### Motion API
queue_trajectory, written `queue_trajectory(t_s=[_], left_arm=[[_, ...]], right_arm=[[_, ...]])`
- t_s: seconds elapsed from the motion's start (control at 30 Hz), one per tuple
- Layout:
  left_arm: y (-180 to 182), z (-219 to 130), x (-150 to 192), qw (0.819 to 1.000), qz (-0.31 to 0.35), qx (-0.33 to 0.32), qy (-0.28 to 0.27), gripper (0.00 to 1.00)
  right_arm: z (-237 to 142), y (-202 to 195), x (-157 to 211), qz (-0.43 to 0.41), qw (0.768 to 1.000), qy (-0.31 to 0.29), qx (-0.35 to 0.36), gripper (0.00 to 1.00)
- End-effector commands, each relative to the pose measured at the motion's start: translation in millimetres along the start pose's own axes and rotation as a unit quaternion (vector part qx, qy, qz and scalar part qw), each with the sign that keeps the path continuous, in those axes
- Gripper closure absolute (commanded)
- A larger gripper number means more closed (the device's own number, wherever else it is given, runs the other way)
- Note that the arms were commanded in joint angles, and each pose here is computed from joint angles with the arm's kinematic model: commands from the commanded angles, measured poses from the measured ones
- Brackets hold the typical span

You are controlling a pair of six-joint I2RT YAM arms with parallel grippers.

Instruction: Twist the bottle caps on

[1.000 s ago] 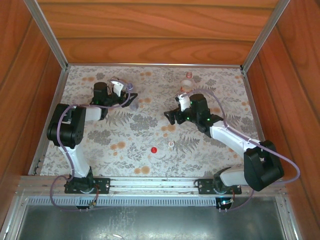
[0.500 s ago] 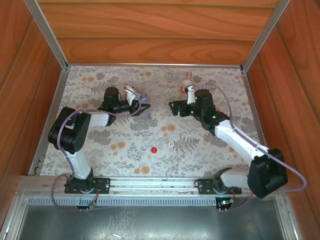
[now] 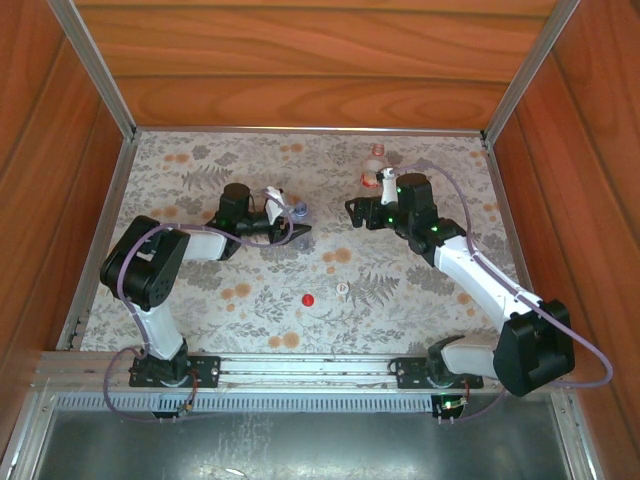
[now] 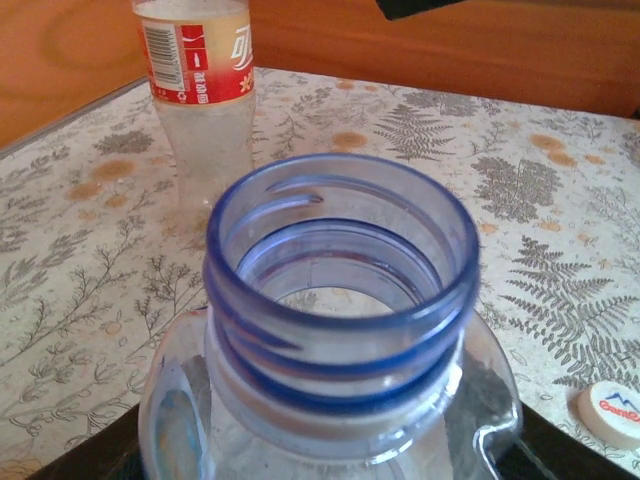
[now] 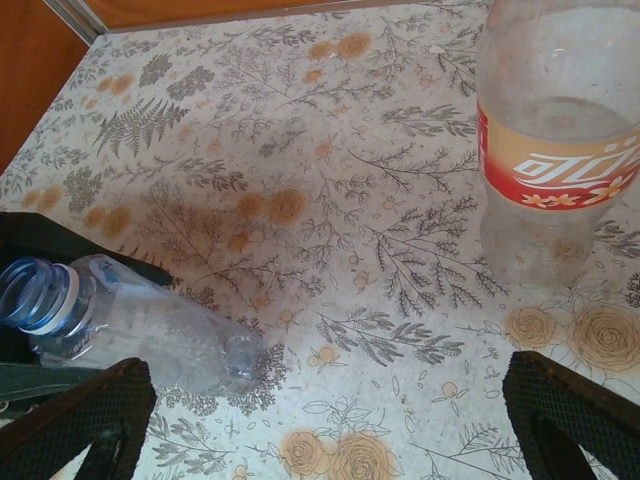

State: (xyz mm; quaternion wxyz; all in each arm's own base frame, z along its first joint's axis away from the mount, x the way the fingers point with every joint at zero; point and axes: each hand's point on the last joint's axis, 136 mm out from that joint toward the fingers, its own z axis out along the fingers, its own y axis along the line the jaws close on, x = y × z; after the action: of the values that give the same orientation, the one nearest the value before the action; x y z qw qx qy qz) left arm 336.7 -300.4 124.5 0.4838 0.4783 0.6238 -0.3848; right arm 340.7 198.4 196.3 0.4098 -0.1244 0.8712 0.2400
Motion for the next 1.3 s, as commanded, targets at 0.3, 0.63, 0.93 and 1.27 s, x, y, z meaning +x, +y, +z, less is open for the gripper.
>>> queue_trajectory(t_s=[0.3, 0.63, 0.93, 1.27], left_arm=[[-15, 3, 4, 0.999, 0.040, 0.021, 0.004, 0.24], [-20, 0, -3, 1.000, 0.017, 0.024, -0.001, 0.07], [-14, -3, -8, 1.000, 0.000, 0.002, -0.027, 0.06], [-4, -2, -6, 0.999, -0.023, -0.004, -0.036, 0.18]], right_arm=[[-16, 0, 0, -0.013, 1.000, -0.006, 0.024, 0.06], [-17, 1, 1, -0.018, 1.000, -0.002, 0.022, 0.06], [-15, 1, 4, -0.011, 1.000, 0.001, 0.020, 0.06], [-13, -1, 11, -0.007, 1.000, 0.011, 0.023, 0.06]])
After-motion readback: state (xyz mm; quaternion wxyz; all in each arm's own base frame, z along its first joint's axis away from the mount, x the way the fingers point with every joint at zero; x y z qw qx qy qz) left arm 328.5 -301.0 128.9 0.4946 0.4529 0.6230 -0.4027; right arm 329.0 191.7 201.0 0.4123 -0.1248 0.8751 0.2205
